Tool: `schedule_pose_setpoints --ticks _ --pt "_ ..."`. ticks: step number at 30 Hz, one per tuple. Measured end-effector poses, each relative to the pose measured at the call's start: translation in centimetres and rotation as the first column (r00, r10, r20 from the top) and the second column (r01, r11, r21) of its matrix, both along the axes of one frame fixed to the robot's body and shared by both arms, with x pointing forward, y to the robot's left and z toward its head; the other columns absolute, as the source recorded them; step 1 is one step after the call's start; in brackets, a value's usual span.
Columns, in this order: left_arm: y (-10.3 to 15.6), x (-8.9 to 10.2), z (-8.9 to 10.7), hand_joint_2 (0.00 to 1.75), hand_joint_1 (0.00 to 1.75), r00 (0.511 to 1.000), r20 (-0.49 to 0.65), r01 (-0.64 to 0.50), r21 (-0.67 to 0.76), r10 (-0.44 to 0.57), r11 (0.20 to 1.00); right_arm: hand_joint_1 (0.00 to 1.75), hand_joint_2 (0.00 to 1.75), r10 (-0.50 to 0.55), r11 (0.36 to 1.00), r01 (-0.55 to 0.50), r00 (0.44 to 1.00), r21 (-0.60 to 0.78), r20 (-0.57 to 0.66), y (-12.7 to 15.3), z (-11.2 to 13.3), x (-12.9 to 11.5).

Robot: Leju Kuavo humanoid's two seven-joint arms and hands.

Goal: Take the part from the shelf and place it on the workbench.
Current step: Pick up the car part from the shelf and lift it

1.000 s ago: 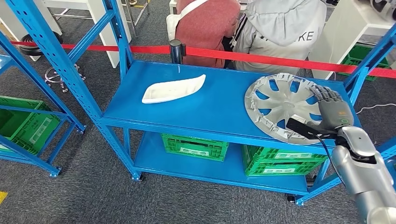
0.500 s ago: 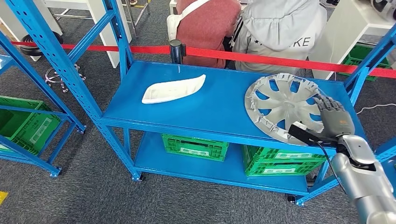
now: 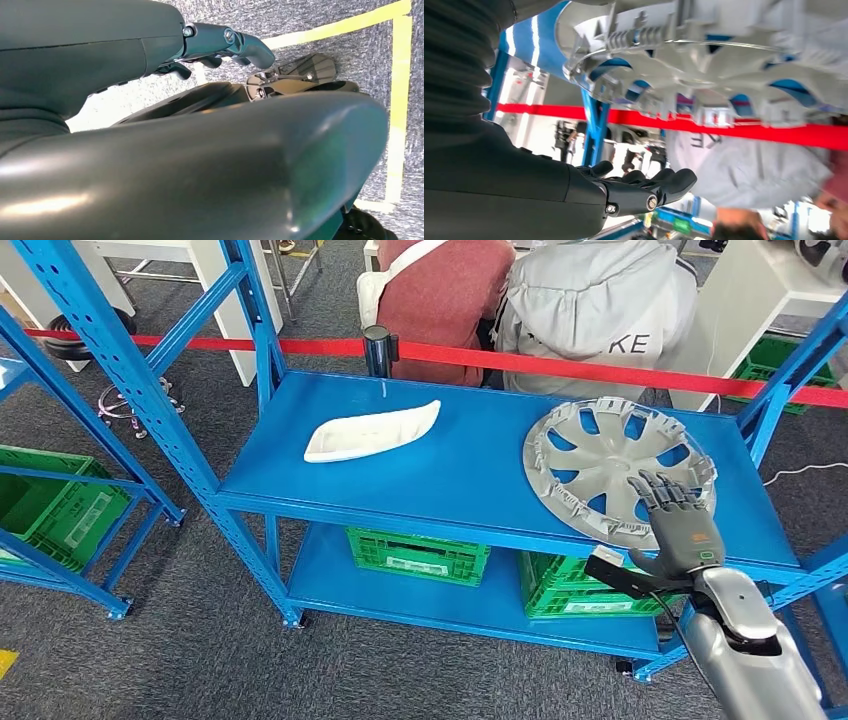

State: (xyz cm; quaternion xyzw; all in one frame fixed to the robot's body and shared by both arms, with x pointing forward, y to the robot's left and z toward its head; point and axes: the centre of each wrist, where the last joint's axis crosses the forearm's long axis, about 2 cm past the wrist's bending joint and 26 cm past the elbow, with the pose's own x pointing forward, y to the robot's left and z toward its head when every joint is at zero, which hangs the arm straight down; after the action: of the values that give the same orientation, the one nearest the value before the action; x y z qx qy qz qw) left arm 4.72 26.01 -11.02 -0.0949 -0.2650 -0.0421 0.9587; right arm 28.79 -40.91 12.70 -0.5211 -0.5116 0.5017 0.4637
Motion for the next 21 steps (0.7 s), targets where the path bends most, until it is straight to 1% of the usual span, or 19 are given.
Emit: schedule_pose_setpoints --ticks 5,11,15,20,21 --pt "0.0 0.0 0.0 0.00 0.00 1.000 0.003 0.000 0.001 0.000 1.000 0.00 1.75 0.026 1.000 -0.026 0.999 -0.001 0.041 1.4 0.8 -1.4" --pt "0.0 0.0 0.0 0.00 0.00 1.000 0.004 0.005 0.002 -0.005 1.000 0.00 1.75 0.027 1.000 -0.027 0.998 0.003 0.056 1.9 1.2 -2.7" --pt "0.0 0.0 0.0 0.00 0.00 1.000 0.003 0.013 0.003 -0.013 1.000 1.75 1.75 0.036 0.999 -0.036 0.998 0.003 0.044 2.2 1.1 -3.1" --pt "0.0 0.0 0.0 0.00 0.00 1.000 -0.002 0.020 0.003 -0.020 1.000 1.75 1.75 0.031 0.999 -0.031 0.999 0.008 0.026 2.1 0.8 -3.5" --pt "0.0 0.0 0.0 0.00 0.00 1.000 -0.003 0.022 0.003 -0.022 1.000 1.31 1.75 0.028 1.000 -0.028 0.999 0.009 0.022 2.0 0.7 -3.6"
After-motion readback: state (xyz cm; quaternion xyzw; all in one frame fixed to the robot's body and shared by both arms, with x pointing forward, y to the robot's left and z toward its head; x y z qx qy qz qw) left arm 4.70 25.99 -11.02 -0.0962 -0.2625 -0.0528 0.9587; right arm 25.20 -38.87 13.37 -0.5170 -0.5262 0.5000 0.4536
